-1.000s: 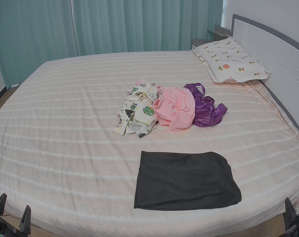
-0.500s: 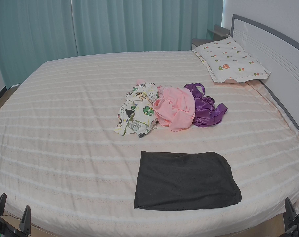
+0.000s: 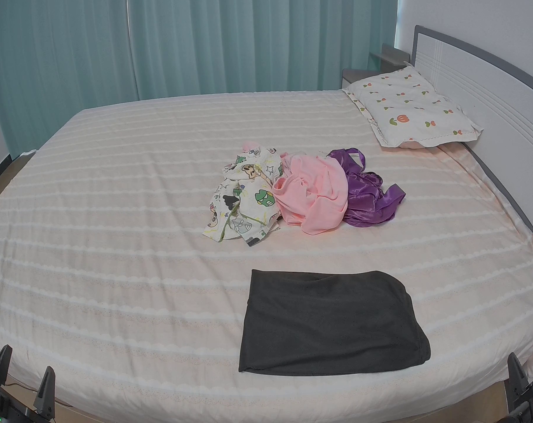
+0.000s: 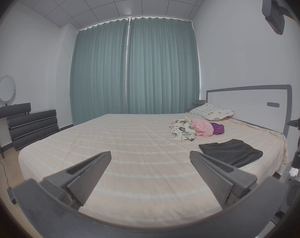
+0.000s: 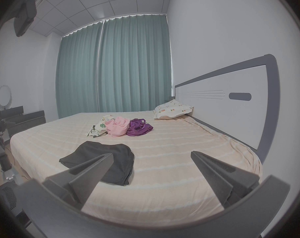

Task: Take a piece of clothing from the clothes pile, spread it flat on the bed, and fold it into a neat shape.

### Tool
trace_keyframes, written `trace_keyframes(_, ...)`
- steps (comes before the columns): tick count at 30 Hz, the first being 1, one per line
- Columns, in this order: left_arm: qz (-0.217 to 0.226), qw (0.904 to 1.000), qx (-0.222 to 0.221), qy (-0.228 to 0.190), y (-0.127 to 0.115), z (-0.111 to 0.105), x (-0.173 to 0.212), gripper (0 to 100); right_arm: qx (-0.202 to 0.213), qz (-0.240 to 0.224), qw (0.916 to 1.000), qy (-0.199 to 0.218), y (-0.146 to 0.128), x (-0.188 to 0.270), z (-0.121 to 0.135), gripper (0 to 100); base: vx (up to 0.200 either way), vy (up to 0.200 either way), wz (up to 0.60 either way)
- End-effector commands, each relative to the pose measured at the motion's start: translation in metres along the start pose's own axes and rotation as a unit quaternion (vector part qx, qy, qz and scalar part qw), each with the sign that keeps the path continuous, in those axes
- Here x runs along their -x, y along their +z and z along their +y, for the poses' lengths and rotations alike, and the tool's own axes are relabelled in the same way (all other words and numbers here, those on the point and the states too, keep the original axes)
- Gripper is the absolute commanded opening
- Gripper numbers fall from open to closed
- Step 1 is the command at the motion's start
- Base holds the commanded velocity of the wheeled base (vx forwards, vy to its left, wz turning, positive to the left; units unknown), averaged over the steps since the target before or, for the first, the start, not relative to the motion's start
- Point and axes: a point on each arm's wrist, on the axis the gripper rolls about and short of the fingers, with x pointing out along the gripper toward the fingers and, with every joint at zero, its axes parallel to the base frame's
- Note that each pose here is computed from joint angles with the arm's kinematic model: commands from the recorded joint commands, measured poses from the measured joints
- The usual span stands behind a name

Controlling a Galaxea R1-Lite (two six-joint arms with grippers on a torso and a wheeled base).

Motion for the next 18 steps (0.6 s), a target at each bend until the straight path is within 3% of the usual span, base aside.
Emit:
trace_keyframes(1,0.007,1.0,0.0,0.0,-0.0049,0.0,-0.0011,100,0.0,0.001,1.0,0.0,-0.0043,-0.0001,0.0,100,0.0,0.0,0.0)
trace_keyframes(18,0.007,1.0,0.0,0.0,-0.0049,0.0,-0.0011,100,0.0,0.0,1.0,0.0,-0.0039,0.0,0.0,100,0.0,0.0,0.0)
